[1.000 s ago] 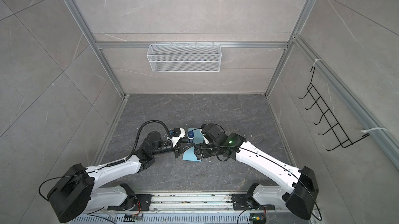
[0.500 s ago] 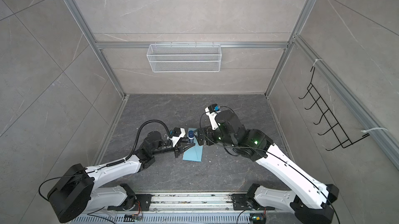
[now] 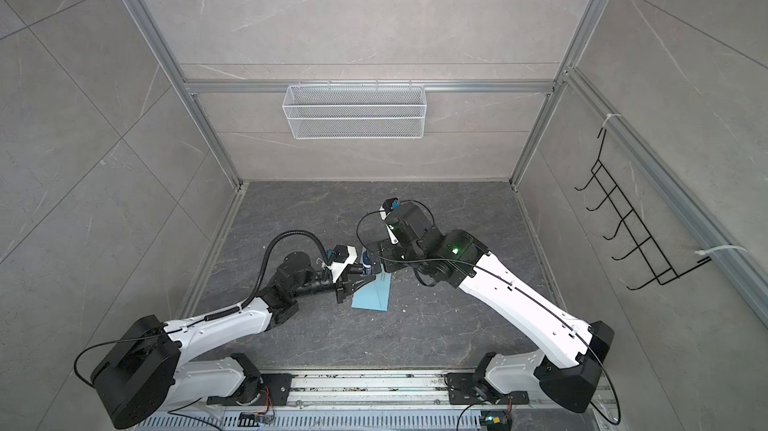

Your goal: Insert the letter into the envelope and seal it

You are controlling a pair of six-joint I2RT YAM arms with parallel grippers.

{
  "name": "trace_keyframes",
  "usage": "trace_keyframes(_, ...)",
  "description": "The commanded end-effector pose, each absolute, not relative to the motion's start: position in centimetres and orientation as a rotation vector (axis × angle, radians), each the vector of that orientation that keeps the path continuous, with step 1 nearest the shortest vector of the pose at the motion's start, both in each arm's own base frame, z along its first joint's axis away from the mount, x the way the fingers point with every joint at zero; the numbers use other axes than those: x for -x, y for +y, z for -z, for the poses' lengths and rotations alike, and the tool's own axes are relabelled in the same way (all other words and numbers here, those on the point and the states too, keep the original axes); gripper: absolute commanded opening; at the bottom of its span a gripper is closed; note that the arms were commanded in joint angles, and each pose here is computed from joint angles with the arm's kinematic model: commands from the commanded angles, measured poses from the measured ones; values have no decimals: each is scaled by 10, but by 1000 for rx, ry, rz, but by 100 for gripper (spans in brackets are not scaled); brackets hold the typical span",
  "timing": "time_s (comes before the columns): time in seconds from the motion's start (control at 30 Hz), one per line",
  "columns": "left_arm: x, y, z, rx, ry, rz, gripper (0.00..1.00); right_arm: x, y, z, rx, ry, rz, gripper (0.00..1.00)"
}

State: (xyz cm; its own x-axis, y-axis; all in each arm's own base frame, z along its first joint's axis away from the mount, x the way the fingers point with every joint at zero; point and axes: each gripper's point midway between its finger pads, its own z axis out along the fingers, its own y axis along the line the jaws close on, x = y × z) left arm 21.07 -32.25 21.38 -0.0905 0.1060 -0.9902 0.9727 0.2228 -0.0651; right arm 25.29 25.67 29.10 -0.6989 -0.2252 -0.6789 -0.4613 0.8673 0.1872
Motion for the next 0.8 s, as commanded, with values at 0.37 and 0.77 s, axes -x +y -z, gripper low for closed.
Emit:
trace_keyframes(0.37,-207,-325,-248,-1095,1314,1045,0,-263,250,-279,495,2396,-359,99)
trace_keyframes(0.77,-209,-321,-253,-1066,1298,1025,0,-254,246,-236,526,2507,-309,95)
